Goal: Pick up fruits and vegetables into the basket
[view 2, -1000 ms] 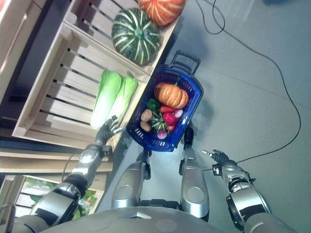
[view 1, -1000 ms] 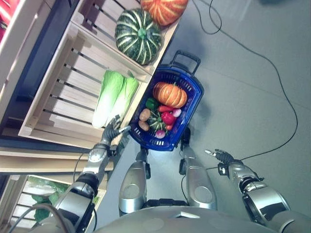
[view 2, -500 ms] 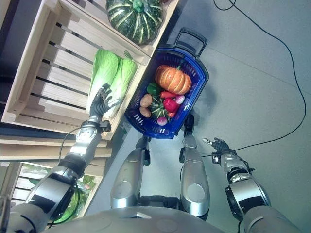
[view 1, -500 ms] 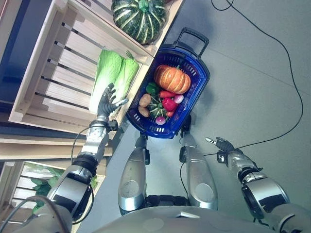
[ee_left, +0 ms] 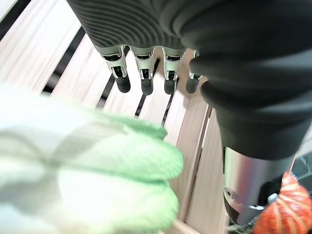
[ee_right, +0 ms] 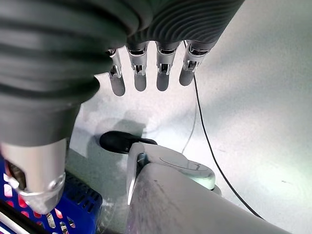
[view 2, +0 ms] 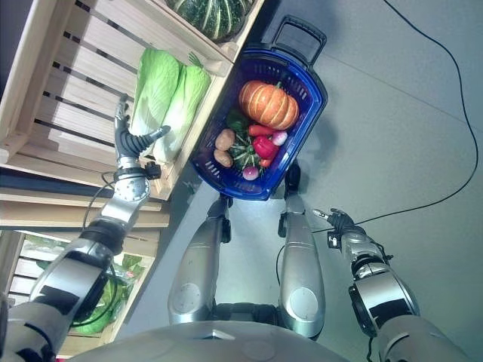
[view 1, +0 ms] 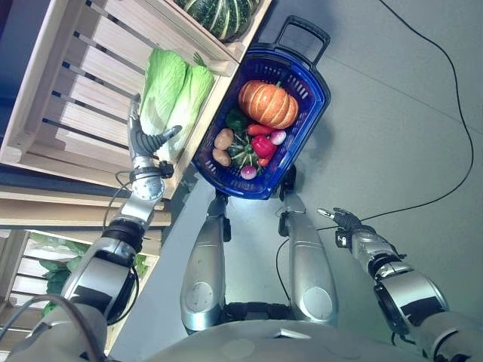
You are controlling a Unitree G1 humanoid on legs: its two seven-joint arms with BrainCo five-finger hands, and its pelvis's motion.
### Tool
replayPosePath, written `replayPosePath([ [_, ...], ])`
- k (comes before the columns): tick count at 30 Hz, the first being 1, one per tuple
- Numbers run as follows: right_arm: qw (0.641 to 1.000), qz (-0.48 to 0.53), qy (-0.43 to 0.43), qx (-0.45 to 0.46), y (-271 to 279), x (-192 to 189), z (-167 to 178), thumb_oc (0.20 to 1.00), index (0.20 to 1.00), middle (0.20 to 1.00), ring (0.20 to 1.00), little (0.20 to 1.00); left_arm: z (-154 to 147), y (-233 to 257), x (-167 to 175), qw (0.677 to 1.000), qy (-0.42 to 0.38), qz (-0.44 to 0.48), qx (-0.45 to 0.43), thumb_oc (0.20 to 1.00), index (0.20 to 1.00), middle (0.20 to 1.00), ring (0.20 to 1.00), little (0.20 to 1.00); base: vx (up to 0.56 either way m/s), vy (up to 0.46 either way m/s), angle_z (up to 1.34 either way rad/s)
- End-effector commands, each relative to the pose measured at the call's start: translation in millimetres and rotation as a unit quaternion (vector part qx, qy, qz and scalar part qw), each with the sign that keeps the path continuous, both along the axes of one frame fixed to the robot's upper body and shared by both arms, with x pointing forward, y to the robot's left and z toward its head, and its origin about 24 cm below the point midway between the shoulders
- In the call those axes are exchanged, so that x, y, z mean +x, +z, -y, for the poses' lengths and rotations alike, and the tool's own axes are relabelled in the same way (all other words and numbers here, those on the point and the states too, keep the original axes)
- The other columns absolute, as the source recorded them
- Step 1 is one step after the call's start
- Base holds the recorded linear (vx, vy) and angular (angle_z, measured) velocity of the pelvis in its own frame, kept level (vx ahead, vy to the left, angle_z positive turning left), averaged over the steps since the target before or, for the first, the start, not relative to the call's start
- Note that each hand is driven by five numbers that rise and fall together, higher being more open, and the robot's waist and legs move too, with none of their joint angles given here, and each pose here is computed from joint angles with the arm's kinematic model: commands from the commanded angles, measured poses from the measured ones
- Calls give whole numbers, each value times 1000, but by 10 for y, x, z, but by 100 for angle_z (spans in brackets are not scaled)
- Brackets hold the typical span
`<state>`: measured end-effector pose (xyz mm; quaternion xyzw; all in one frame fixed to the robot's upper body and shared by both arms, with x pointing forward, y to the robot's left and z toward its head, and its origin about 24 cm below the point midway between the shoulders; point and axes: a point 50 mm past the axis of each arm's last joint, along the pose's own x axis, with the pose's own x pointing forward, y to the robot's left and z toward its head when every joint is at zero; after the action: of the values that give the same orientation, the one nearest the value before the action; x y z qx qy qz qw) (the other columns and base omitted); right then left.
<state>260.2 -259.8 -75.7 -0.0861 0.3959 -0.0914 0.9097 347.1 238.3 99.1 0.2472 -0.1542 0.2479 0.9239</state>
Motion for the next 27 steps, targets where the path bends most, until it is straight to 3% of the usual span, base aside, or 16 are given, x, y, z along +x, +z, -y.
replayPosePath([
  [1,1000,-15,11,-10,-21,-54,46,1000,1000,1000,1000,1000,-345,244,31,994,88,25,54,1000,1000,1000,1000,1000,7,4,4],
  [10,1000,-9,19,-10,5,5,-6,1000,1000,1000,1000,1000,-465,282,55,986,144,15,88,1000,1000,1000,1000,1000,0,1,0],
  [27,999,-1,42,-22,153,184,1,1000,1000,1000,1000,1000,-788,46,78,960,203,-181,69,1000,1000,1000,1000,1000,1,12,-3],
])
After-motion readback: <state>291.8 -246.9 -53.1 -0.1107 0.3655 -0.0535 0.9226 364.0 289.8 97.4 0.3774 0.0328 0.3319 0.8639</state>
